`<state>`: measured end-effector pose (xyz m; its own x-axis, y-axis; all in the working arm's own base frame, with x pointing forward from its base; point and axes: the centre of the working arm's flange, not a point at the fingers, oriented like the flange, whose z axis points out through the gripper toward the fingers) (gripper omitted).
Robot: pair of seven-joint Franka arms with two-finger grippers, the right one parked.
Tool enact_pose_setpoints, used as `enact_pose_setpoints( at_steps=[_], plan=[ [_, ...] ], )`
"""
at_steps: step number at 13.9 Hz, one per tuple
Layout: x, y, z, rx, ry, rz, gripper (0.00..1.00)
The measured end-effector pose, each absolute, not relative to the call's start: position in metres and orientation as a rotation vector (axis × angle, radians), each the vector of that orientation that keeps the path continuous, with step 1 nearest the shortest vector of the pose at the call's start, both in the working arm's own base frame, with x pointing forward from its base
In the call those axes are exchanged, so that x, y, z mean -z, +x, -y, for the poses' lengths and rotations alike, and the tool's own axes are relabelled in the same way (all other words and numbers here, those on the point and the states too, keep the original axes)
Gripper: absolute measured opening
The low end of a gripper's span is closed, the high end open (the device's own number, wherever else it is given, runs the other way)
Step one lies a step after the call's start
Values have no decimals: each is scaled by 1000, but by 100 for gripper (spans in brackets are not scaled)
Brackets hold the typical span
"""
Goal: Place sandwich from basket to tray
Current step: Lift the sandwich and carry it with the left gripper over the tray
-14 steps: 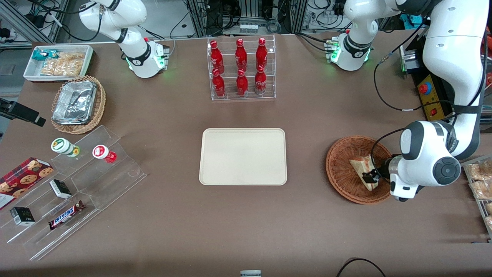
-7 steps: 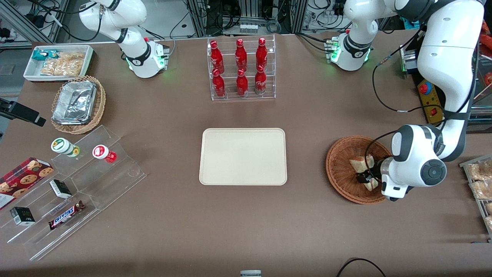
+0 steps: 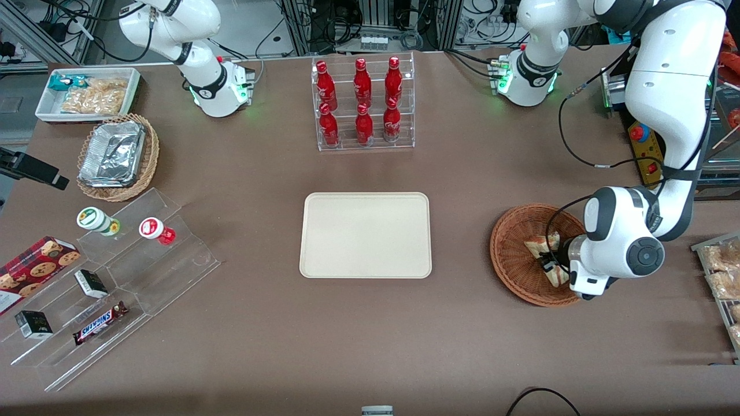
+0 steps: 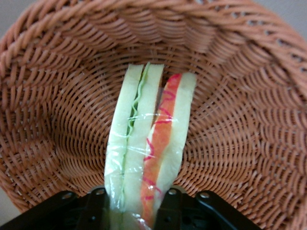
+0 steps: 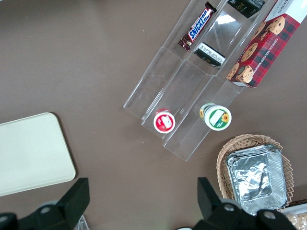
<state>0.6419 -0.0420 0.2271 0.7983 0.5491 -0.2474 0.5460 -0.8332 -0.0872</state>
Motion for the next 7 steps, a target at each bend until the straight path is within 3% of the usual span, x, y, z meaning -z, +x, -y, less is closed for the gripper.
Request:
enact_pose_setpoints(
  at_steps=[4,7],
  plan=[
    [-287,660,74,-301,-3018,836,23],
    [-340,654,176,-253,-3047,697,21]
  ],
)
